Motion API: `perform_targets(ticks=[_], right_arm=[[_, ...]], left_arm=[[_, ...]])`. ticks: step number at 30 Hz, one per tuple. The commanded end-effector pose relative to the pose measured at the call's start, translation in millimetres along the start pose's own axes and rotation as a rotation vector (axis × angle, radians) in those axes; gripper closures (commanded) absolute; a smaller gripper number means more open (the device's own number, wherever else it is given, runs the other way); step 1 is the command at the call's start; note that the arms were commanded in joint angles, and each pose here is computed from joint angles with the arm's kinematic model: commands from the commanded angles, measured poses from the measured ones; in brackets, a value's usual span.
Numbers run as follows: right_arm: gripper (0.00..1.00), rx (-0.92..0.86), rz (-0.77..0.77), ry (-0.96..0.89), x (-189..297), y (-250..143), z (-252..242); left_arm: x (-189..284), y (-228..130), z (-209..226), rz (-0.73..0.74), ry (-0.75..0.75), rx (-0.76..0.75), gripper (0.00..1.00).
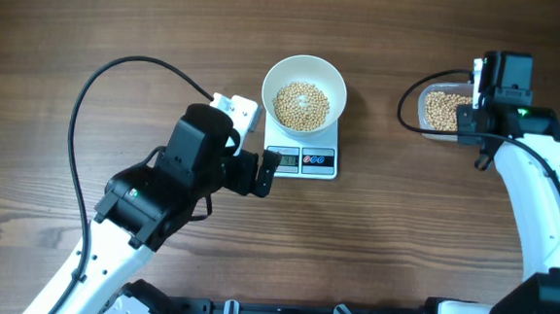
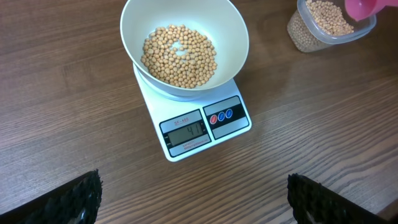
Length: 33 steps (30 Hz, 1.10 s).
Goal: Scoop item into bowl and weigh 150g on scale
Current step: 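Move the empty scoop back right to the soybean tub, then dip the scoop into the soybeans and scoop a second load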
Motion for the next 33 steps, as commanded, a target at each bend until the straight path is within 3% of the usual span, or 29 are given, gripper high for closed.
perform_targets(ticks=[1,16,33], right_arm=[[0.96,0.028,0.037,-0.009,-11,-4,3],[0.96,0.035,0.045,0.111,-15,-7,25],[0.96,0.027,0.054,0.372,-11,-12,69]], left_arm=[[0,2,-1,-0.002,-0.01,0.012,0.0],[0,2,-1,-0.002,-0.01,0.012,0.0],[0,2,-1,-0.002,-0.01,0.012,0.0]])
Point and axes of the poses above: each gripper's point midway between its finger pads, its own x axis back along the fingers, its own z axis along the line the jaws close on, y = z × x, the point moved 1 cm from there along x, back along the fingers, and after that the axes turned 2 degrees about x, right-handed, at the moved point
